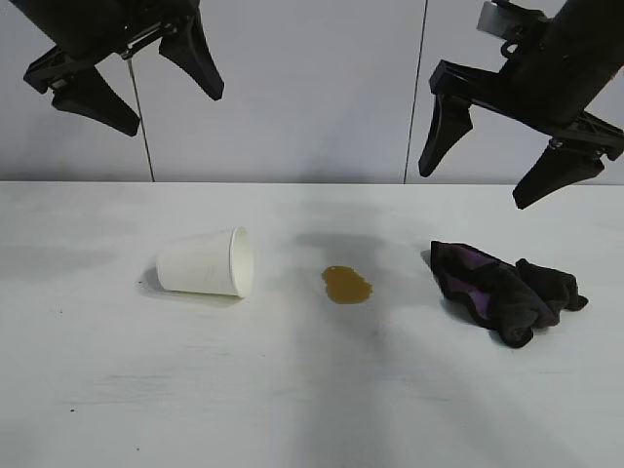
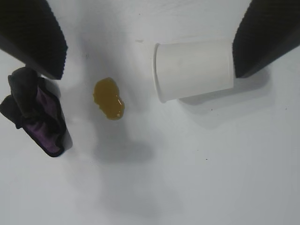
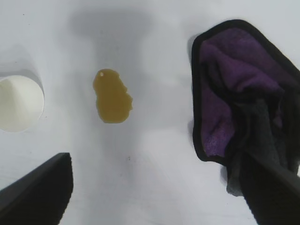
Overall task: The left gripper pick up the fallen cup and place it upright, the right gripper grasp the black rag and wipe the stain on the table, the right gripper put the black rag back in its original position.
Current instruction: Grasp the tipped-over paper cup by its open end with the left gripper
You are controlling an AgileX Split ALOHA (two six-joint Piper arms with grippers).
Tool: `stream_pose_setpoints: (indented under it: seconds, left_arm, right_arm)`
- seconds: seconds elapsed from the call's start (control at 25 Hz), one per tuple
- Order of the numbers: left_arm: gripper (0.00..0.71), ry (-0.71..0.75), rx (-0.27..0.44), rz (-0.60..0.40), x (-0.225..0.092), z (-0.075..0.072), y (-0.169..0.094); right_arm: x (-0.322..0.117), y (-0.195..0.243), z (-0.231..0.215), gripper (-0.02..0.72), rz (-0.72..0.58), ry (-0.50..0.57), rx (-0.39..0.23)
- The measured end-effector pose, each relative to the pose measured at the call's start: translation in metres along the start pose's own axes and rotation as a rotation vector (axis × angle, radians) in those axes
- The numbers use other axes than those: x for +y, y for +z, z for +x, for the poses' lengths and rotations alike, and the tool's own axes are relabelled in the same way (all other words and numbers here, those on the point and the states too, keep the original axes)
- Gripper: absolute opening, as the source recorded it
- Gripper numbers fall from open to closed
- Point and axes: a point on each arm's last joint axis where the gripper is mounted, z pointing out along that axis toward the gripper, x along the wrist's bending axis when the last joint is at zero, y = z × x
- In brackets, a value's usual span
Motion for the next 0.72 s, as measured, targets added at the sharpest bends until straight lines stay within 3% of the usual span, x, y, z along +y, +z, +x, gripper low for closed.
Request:
stream_pose_setpoints:
  seconds: [0.2, 0.28, 0.48, 0.72]
  left_arm:
    - [0.666, 0.604, -0.014, 0.201, -0.015, -0.018, -0.001]
    - [0.665, 0.765, -0.011, 0.201, -0.016, -0.028, 0.003]
    - [0.649, 0.902, 0.009, 0.132, -0.012, -0.047, 0.025]
    - [0.636, 1.007, 0.006, 0.249, -0.026, -0.038, 0.072]
  right_arm:
    - [0.000, 0.000, 0.000, 0.661, 0.003, -0.018, -0.002]
    - [0.000, 0.000, 0.000, 0.661, 0.003, -0.022, -0.003]
    - [0.000, 0.000, 0.000, 0.661, -0.004, -0.038, -0.004]
    - [0.000, 0.000, 0.000, 0.661, -0.005, -0.045, -0.004]
